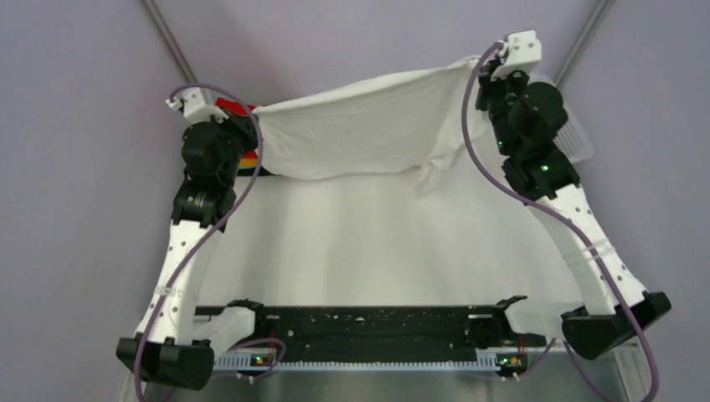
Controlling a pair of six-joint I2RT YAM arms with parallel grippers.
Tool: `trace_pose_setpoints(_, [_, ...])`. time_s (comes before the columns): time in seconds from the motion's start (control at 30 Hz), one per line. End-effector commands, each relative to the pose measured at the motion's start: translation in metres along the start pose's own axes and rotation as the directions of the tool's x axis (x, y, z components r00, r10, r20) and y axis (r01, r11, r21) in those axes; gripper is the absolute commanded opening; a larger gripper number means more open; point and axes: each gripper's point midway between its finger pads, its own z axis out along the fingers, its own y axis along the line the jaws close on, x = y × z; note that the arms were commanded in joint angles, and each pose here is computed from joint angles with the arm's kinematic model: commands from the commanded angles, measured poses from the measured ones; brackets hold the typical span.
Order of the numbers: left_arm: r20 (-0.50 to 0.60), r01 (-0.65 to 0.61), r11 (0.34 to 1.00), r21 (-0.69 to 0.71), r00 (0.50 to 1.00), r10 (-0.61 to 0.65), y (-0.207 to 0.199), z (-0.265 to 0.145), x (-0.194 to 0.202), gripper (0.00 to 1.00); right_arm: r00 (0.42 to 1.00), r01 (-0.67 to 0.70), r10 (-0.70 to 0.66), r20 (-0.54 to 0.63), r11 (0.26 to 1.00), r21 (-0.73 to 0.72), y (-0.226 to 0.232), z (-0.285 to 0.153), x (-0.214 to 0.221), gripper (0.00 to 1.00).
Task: Fold and stack the t-shirts
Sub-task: Flatten out the tshirt
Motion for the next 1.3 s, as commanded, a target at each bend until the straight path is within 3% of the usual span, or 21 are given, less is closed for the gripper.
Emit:
trace_pose_setpoints(0.0, [0.307,-0.088,0.974,0.21,0.952,0.02,-0.058,-0.069,-0.104,0.0,0.973,0.051,-0.034,0.228,0.996,-0.07,-0.023,-0.056,-0.104,0.0])
trace_pose_setpoints(0.17, [0.469,-0.178,0.923,0.343,0.883,-0.004,-0.094,-0.139,-0.16,0.0,0.914,0.102,-0.005,0.405,0.971,-0.218,-0.023,-0.125,-0.17,0.0])
trace_pose_setpoints(0.43, [0.599,-0.314,0.825,0.469,0.8,-0.036,-0.132,-0.222,-0.204,0.0,0.816,0.17,0.068,0.575,0.921,-0.351,-0.027,-0.213,-0.236,0.0])
trace_pose_setpoints(0.57, [0.6,-0.331,0.807,0.489,0.799,-0.036,-0.138,-0.228,-0.207,0.0,0.801,0.173,0.055,0.596,0.932,-0.319,-0.035,-0.218,-0.247,0.0])
trace_pose_setpoints(0.7, [0.547,-0.292,0.827,0.481,0.837,-0.022,-0.134,-0.197,-0.194,0.0,0.831,0.161,0.01,0.556,0.952,-0.259,-0.038,-0.19,-0.234,0.0])
trace_pose_setpoints(0.87, [0.384,-0.194,0.886,0.421,0.923,0.019,-0.116,-0.109,-0.147,0.0,0.91,0.124,-0.09,0.404,0.99,-0.06,-0.049,-0.116,-0.171,0.0])
trace_pose_setpoints(1.0, [0.153,-0.091,0.956,0.278,0.987,0.05,-0.074,-0.008,-0.06,0.0,0.963,0.146,-0.179,0.199,0.975,0.169,-0.057,-0.047,-0.078,0.0])
trace_pose_setpoints(1.1, [-0.031,-0.062,0.994,0.09,0.997,0.065,-0.023,0.063,0.026,0.0,0.976,0.212,-0.219,0.021,0.964,0.161,-0.04,0.001,0.009,0.0])
trace_pose_setpoints(1.17, [-0.153,-0.078,0.997,-0.03,0.986,0.072,0.011,0.094,0.079,0.02,0.982,0.178,-0.17,-0.086,0.98,0.093,-0.023,0.032,0.072,0.0])
trace_pose_setpoints(1.23, [-0.272,-0.122,0.985,-0.123,0.959,0.084,0.04,0.12,0.127,0.26,0.97,0.131,-0.128,-0.207,0.991,-0.002,-0.001,0.059,0.14,0.0])
trace_pose_setpoints(1.27, [-0.344,-0.151,0.975,-0.163,0.935,0.087,0.054,0.129,0.15,0.42,0.956,0.118,-0.123,-0.266,0.992,-0.036,0.011,0.069,0.173,0.07])
